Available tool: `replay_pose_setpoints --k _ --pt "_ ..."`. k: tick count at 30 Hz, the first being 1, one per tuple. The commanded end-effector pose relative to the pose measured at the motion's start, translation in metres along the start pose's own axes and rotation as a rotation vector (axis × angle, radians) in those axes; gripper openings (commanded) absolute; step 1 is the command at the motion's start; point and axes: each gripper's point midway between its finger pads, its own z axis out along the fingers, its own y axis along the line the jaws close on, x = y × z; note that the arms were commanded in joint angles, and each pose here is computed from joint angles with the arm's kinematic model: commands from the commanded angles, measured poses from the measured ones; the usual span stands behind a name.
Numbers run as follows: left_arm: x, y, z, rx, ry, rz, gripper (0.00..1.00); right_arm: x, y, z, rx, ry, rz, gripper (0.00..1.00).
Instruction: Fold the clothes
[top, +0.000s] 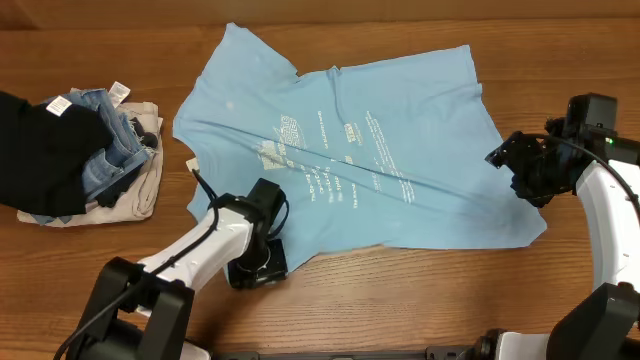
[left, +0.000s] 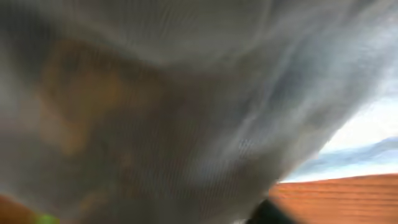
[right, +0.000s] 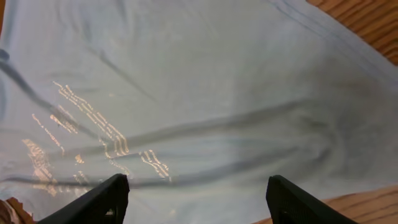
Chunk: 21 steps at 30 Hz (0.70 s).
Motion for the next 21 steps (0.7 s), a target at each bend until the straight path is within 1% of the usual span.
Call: replay_pose_setpoints --k 1,3,6,7,11,14,19,20,21 --pt "0.021 0.011 0.003 -0.026 0.077 -0.108 0.04 -0.005 0.004 -0.007 -0.016 -0.023 -0.009 0.75" --pt "0.035 0.015 0.001 -0.039 0.137 -0.153 0.04 -0.005 0.004 -0.007 -0.015 -0.023 -0.009 0.75" --pt "0.065 0.017 -0.009 -0.032 0.264 -0.184 0.04 -0.005 0.004 -0.007 -0.015 -0.023 -0.009 0.75" --pt "0.071 0.016 -0.013 -0.027 0.283 -0.185 0.04 -0.005 0.004 -0.007 -0.015 -0.023 -0.009 0.75" --pt "0.089 0.019 -0.027 -0.033 0.275 -0.163 0.04 -0.006 0.004 -0.007 -0.017 -0.026 -0.01 0.75" --pt "0.094 0.021 -0.034 -0.025 0.246 -0.156 0.04 -0.006 0.005 -0.007 -0.018 -0.03 -0.012 0.75" --pt "0.103 0.037 -0.042 -0.084 0.239 -0.183 0.04 -0.007 0.005 -0.007 -0.02 -0.033 -0.013 0.76" --pt "0.103 0.036 -0.042 -0.083 0.238 -0.183 0.19 -0.007 0.005 -0.007 -0.02 -0.033 -0.013 0.76" --pt "0.103 0.036 -0.042 -0.081 0.237 -0.183 0.5 -0.008 0.005 -0.007 -0.021 -0.035 -0.013 0.76"
